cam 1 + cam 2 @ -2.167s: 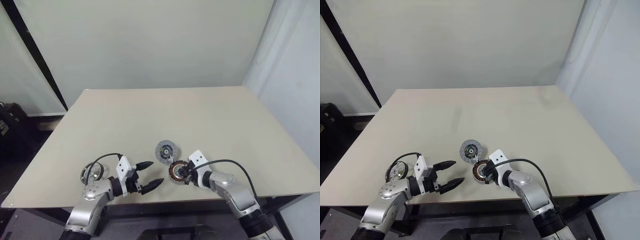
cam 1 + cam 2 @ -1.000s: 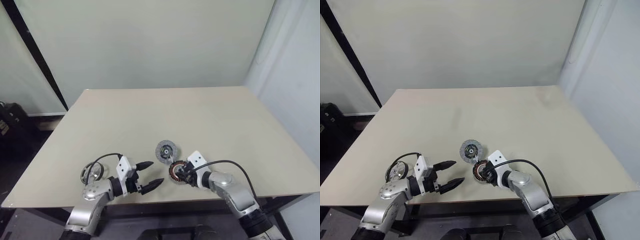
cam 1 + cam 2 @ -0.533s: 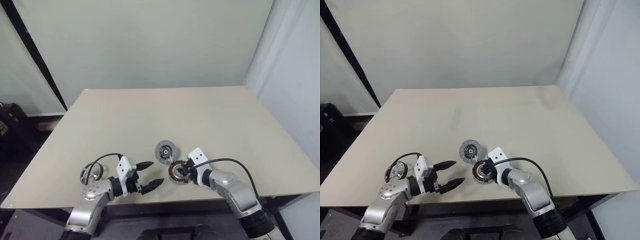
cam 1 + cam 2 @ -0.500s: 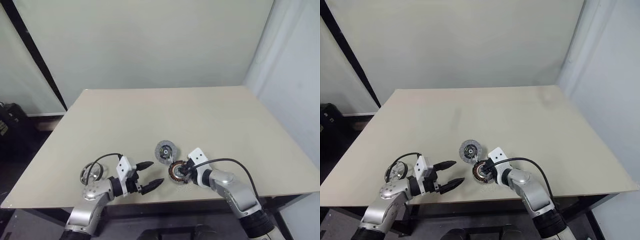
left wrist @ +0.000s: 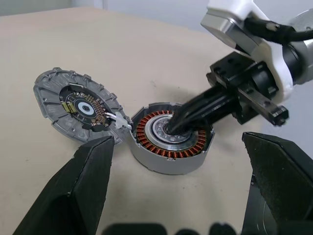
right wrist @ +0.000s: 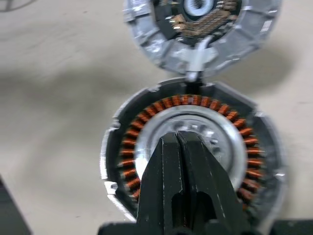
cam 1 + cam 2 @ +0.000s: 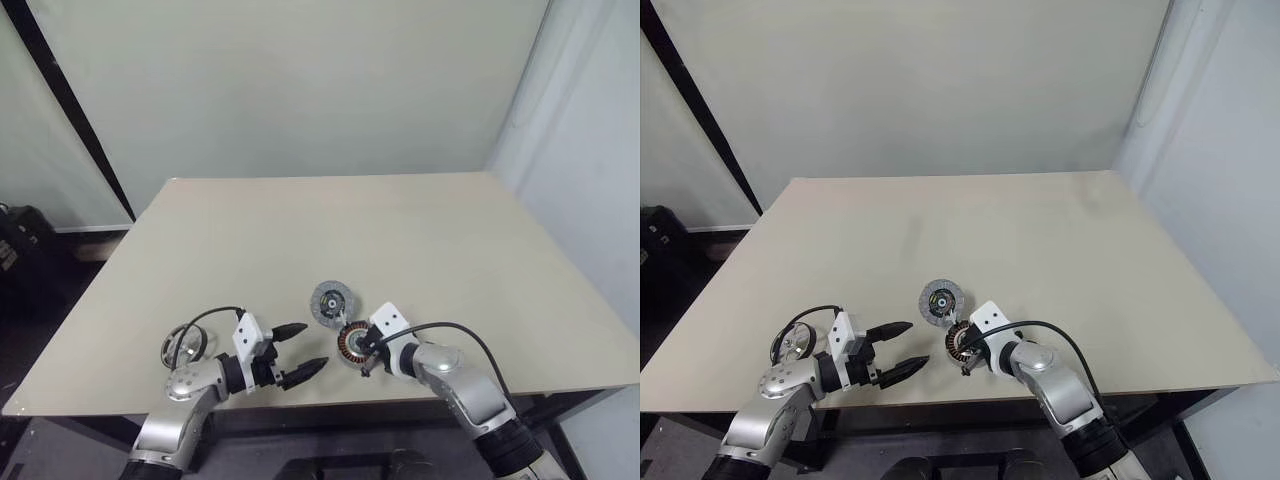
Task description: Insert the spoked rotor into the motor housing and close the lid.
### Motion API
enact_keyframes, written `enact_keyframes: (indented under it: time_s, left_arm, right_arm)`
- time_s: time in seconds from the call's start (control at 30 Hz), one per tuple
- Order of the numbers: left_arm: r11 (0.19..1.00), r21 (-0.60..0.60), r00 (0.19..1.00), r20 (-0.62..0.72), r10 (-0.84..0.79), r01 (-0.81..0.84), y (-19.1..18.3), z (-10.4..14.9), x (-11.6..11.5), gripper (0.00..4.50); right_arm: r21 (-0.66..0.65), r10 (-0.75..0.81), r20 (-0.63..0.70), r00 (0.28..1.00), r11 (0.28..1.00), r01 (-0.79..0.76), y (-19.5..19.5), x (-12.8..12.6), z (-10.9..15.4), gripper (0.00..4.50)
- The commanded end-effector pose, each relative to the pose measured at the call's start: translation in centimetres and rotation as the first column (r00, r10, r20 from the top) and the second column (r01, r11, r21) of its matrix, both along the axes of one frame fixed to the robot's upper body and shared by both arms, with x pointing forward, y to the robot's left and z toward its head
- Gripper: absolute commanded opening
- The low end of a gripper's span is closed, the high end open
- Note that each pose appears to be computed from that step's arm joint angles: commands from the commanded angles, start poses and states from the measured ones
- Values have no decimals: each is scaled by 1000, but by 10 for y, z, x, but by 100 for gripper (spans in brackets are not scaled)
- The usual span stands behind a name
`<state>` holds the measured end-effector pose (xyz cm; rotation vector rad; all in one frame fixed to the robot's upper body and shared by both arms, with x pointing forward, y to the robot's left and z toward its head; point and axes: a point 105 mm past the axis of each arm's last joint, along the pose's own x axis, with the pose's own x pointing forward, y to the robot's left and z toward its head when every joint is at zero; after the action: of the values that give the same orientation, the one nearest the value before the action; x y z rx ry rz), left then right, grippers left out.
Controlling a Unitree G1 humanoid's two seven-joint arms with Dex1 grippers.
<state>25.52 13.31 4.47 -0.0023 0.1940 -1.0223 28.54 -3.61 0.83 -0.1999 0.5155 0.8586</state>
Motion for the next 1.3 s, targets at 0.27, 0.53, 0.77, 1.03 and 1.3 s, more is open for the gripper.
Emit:
enact_keyframes:
  time_s: [0.27,0.53,0.77,1.03,1.3]
  left_arm:
    - [1000,-11,999,37,-6,6,-2,7,2,450]
    - [1000,-27,999,27,16,-16,0,6,2,450]
    - [999,-32,999,29,31,-30,1,7,1,450]
    - [990,-88,994,2,107,-107,7,9,1,450]
    - [915,-209,939,-92,332,-344,35,13,-4,450]
  right_arm:
    - [23,22,72,997,999,-23,8,4,19,3]
    - [22,-24,99,995,1000,22,-2,16,23,3]
    - [-33,-26,18,1000,999,27,-11,7,-6,3]
    - [54,-44,93,995,998,39,-8,17,19,3]
    - [132,31,125,992,990,-48,-5,6,46,228]
